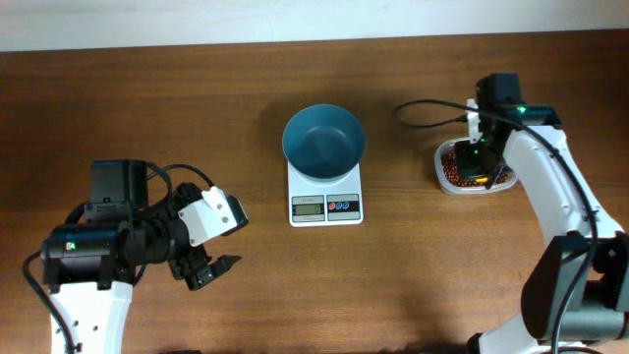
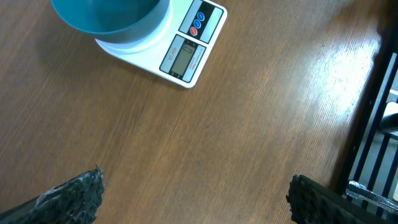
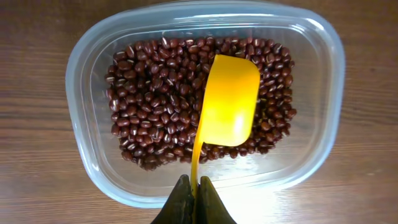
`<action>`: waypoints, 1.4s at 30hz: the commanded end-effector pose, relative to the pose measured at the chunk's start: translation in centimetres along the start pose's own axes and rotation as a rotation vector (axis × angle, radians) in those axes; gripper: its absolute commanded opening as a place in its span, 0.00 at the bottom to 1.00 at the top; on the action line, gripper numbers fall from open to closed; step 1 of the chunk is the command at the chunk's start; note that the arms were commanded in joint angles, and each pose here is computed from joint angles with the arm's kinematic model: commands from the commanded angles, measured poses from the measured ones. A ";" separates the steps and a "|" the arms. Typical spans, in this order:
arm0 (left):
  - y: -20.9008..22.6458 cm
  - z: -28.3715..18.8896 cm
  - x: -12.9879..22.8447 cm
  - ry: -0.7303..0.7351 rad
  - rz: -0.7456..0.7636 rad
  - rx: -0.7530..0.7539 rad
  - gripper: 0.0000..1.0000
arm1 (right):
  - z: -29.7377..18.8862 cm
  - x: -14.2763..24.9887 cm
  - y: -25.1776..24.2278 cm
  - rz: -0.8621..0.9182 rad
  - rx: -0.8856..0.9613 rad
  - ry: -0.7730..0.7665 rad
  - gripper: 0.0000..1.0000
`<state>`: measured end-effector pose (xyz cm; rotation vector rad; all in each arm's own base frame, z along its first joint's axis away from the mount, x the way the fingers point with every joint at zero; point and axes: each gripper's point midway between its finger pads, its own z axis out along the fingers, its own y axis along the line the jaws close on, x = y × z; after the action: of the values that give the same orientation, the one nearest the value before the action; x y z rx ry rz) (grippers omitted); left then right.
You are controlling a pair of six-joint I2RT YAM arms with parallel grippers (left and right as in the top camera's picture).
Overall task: Scoop item into bowl and weigh 50g on scale
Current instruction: 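Drag the scoop through the beans and lift it filled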
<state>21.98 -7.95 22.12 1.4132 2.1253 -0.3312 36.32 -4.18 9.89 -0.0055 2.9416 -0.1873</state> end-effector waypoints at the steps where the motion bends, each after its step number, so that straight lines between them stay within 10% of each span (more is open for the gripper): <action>1: 0.2 -0.7 -0.4 -0.012 0.025 -0.023 0.99 | 0.5 0.1 1.6 0.070 -0.154 0.010 0.04; 42: 0.2 -0.7 -0.4 -0.012 0.025 -0.023 0.99 | -0.8 0.5 -0.6 0.351 -0.503 -0.005 0.04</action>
<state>21.98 -7.95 22.12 1.4132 2.1255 -0.3308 35.61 -4.68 10.63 0.3961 2.8595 0.5119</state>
